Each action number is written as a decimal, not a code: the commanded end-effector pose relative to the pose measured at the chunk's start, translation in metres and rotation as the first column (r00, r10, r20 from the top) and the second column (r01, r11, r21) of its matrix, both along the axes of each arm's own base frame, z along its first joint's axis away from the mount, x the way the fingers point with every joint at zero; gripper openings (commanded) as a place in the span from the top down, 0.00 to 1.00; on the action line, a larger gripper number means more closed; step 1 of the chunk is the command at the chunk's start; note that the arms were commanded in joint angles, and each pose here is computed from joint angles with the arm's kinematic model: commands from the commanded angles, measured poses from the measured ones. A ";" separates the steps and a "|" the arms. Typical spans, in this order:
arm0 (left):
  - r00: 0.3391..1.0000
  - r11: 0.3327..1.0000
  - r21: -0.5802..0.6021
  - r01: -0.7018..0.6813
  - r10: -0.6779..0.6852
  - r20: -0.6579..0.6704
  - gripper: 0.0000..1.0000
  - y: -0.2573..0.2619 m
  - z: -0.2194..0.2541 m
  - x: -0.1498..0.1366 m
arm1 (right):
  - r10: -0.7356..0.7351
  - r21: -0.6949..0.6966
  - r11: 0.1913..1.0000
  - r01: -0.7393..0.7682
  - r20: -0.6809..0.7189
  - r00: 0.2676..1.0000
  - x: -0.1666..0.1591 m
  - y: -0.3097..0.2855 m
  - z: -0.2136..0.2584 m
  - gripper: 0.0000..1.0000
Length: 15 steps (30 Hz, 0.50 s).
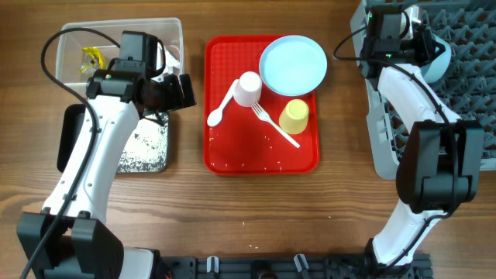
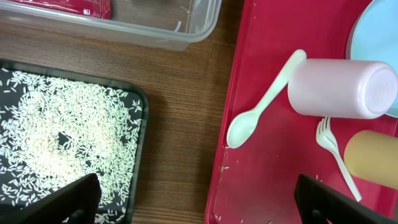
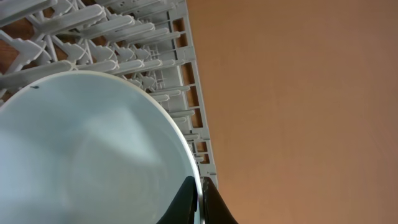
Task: Sort waste into correct bins and load items into the dishwasher rack
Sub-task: 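Lower the light blue bowl into the rack slots and release it, then reach the right gripper to the light blue plate and grasp its rim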
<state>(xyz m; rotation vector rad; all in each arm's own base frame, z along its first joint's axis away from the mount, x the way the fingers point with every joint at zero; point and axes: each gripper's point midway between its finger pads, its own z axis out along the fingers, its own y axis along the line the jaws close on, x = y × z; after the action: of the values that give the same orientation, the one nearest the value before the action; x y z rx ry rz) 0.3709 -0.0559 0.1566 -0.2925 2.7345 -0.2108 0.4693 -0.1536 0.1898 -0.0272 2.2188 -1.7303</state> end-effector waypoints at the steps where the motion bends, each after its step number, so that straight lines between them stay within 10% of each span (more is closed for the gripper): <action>1: 1.000 1.000 -0.015 -0.010 0.010 -0.005 0.00 -0.001 -0.001 0.001 | 0.084 0.036 0.996 -0.082 -0.070 0.994 0.007 0.022 -0.021 0.96; 10: 1.000 1.000 -0.015 -0.010 0.010 -0.005 0.00 -0.001 -0.001 0.001 | 0.221 0.080 0.973 -0.215 -0.070 0.973 0.023 0.071 -0.028 0.94; 15: 1.000 1.000 -0.015 -0.010 0.010 -0.005 0.00 -0.001 -0.001 0.001 | 0.244 0.085 0.967 -0.239 -0.047 0.969 0.025 0.086 -0.028 0.20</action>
<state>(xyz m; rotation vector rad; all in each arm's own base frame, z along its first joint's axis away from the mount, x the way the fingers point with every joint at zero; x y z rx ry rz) 0.3709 -0.0559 0.1566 -0.2925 2.7345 -0.2108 0.4907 -0.0828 0.1758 -0.2844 2.2110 -1.5902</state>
